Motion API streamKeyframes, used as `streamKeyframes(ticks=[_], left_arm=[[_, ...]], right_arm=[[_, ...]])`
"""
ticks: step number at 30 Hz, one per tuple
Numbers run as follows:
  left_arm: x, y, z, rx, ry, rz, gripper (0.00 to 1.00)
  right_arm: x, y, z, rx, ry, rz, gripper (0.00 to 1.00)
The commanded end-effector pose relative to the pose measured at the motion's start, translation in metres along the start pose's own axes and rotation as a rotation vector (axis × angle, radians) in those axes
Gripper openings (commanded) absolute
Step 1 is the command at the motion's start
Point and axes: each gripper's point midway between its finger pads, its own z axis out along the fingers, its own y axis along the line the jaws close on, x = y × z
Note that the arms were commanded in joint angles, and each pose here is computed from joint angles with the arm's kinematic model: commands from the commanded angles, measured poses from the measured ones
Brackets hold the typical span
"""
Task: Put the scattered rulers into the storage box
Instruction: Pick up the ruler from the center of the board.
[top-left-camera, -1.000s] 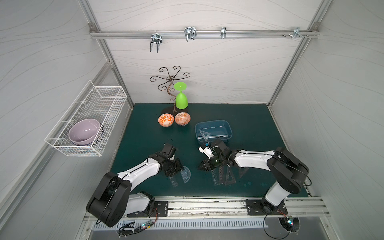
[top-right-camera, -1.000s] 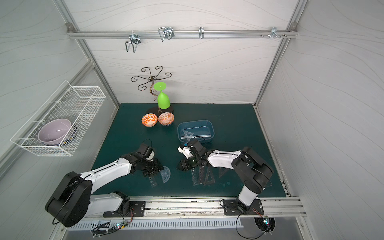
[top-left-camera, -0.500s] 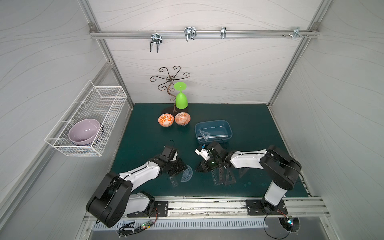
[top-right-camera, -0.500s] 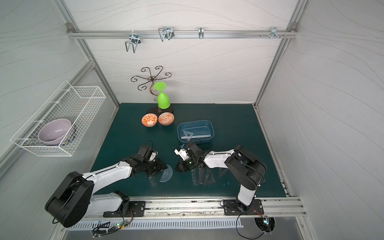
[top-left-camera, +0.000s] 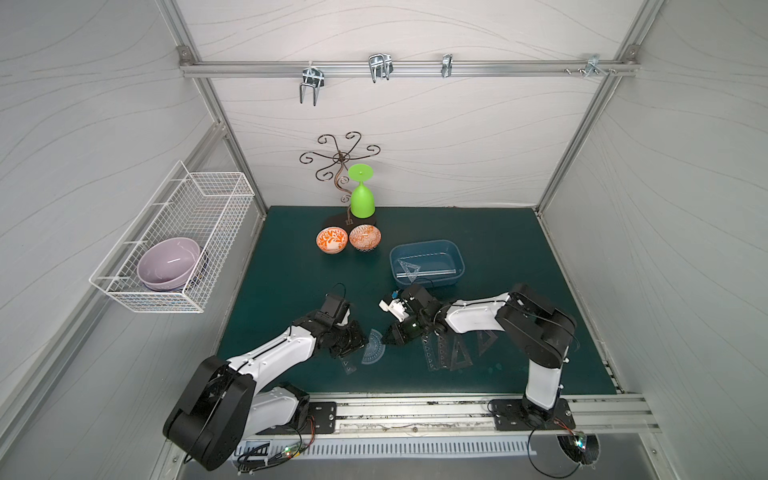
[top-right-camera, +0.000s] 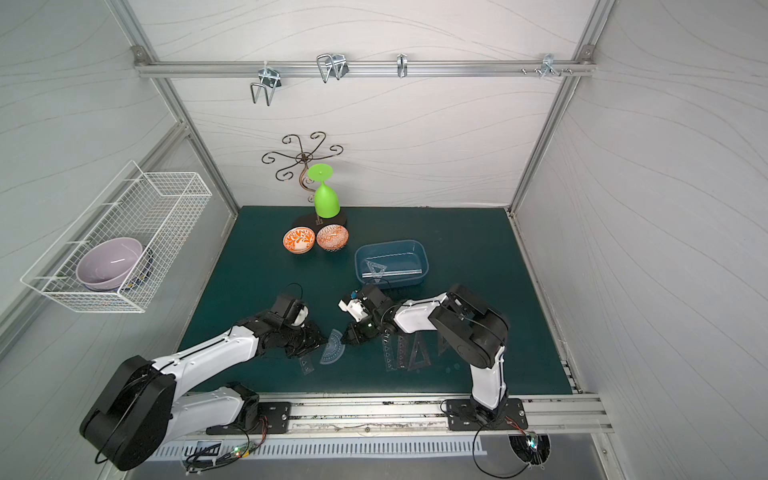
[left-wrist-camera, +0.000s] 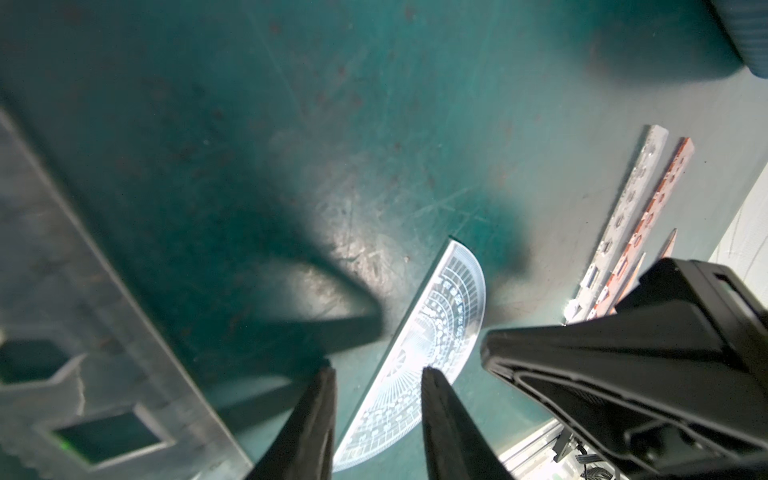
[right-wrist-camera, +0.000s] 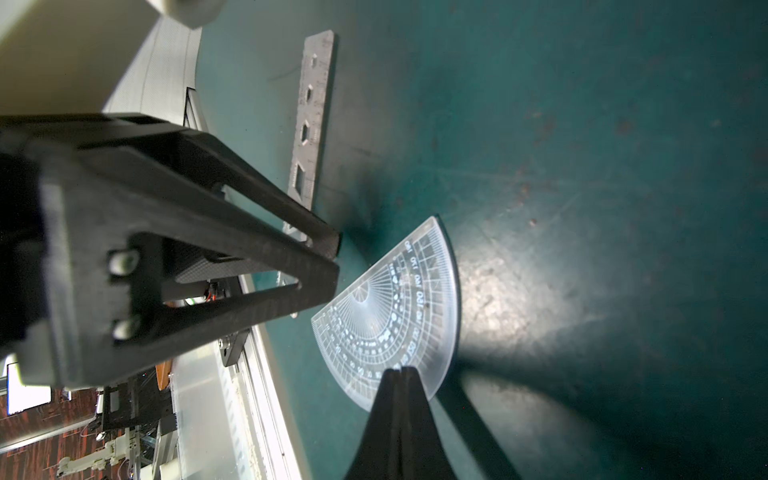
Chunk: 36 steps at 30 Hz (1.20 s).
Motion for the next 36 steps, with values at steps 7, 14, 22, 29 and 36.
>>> streamKeyframes(ticks=[7, 14, 22, 29, 36], left_arm=[[0.013, 0.014, 0.01, -0.036, 0.076, -0.004, 0.39], [0.014, 0.013, 0.013, -0.027, 0.089, -0.001, 0.39], [0.017, 0.01, 0.016, -0.008, 0.108, 0.002, 0.39], [0.019, 0.007, 0.018, 0.002, 0.126, 0.01, 0.39], [0.021, 0.007, 0.019, 0.003, 0.132, 0.011, 0.39]], right_arm=[[0.015, -0.014, 0.01, 0.024, 0.051, 0.018, 0.04], [0.02, -0.021, 0.006, 0.046, 0.054, 0.027, 0.03], [0.027, -0.026, 0.005, 0.058, 0.061, 0.035, 0.02], [0.031, -0.029, 0.005, 0.064, 0.065, 0.037, 0.02], [0.035, -0.031, 0.003, 0.074, 0.064, 0.038, 0.02]])
